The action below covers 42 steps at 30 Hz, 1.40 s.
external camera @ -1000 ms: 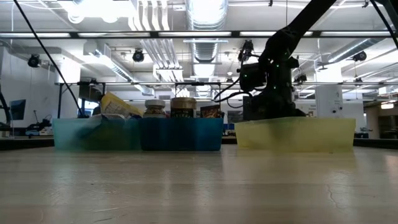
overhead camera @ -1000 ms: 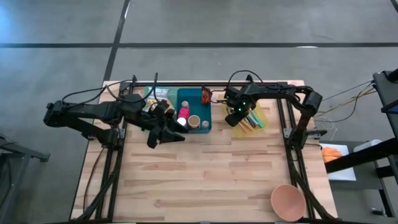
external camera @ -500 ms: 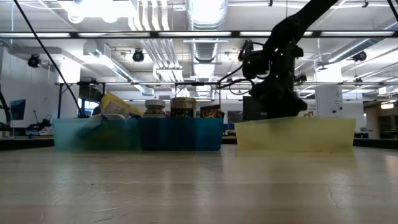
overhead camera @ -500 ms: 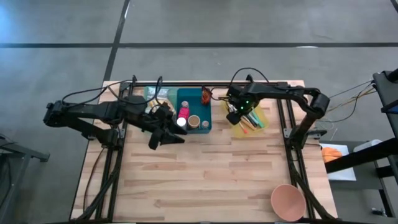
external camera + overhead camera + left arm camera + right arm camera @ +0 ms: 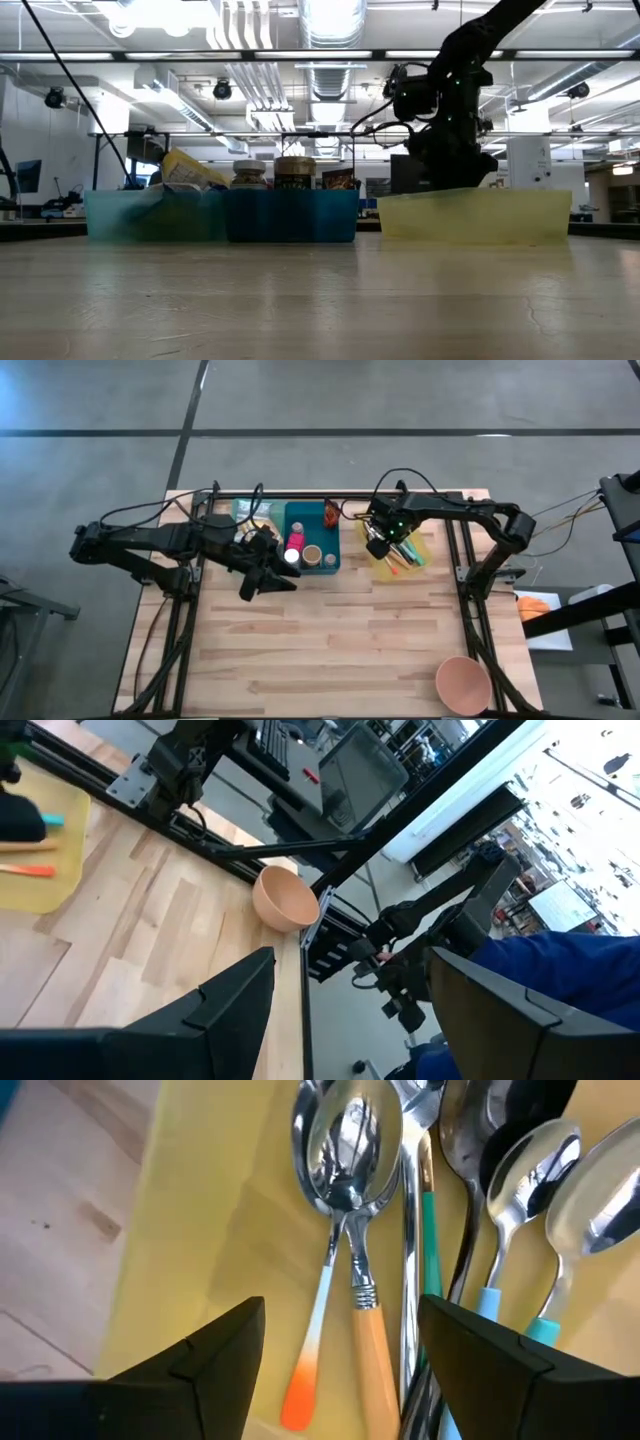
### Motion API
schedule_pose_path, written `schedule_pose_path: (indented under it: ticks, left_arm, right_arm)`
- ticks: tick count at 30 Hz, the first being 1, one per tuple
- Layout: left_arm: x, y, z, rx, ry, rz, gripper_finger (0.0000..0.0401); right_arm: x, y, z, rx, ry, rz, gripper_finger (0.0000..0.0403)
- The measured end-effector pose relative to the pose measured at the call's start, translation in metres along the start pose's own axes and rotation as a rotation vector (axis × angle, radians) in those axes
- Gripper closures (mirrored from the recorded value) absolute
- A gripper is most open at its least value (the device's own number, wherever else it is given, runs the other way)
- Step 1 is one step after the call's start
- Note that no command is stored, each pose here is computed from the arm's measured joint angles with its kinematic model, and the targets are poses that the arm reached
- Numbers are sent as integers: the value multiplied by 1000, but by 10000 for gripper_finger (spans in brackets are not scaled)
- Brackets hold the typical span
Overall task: Pick & Place Food Item
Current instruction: Return to Home Position
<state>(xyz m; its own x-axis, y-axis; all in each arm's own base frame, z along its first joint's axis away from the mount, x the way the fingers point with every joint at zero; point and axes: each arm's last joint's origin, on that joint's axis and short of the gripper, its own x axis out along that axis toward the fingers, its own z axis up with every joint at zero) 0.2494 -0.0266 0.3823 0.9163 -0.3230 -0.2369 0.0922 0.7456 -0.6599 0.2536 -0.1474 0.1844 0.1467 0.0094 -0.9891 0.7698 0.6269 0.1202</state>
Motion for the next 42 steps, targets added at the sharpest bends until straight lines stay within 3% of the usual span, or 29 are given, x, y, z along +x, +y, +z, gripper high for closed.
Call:
schedule_pose_path:
  ticks: [10,13,20,24,26,28,32,42]
  left_arm:
    - [-5,11,-2,33,43,88,133]
    - [-11,10,1,136,-4,125,133]
    - [-28,17,-12,350,-61,142,133]
    - [-43,43,-22,319,-130,219,133]
    - [-50,63,-32,265,-140,286,133]
    - [-56,78,-40,235,-172,283,133]
    - [-67,87,-56,338,-230,104,133]
    - [-82,103,-102,261,-215,91,133]
  right_arm:
    - [-40,16,-17,-50,-162,1,140]
    - [-67,31,-35,-110,-318,-30,140]
    - [-135,50,-91,-93,-724,0,140]
    - [-163,45,-126,-139,-799,118,140]
    - [-171,39,-143,-65,-781,217,140]
    - [-179,34,-157,10,-789,328,140]
    - [-180,33,-185,-180,-824,471,140]
    - [-130,43,-230,-340,-1063,859,140]
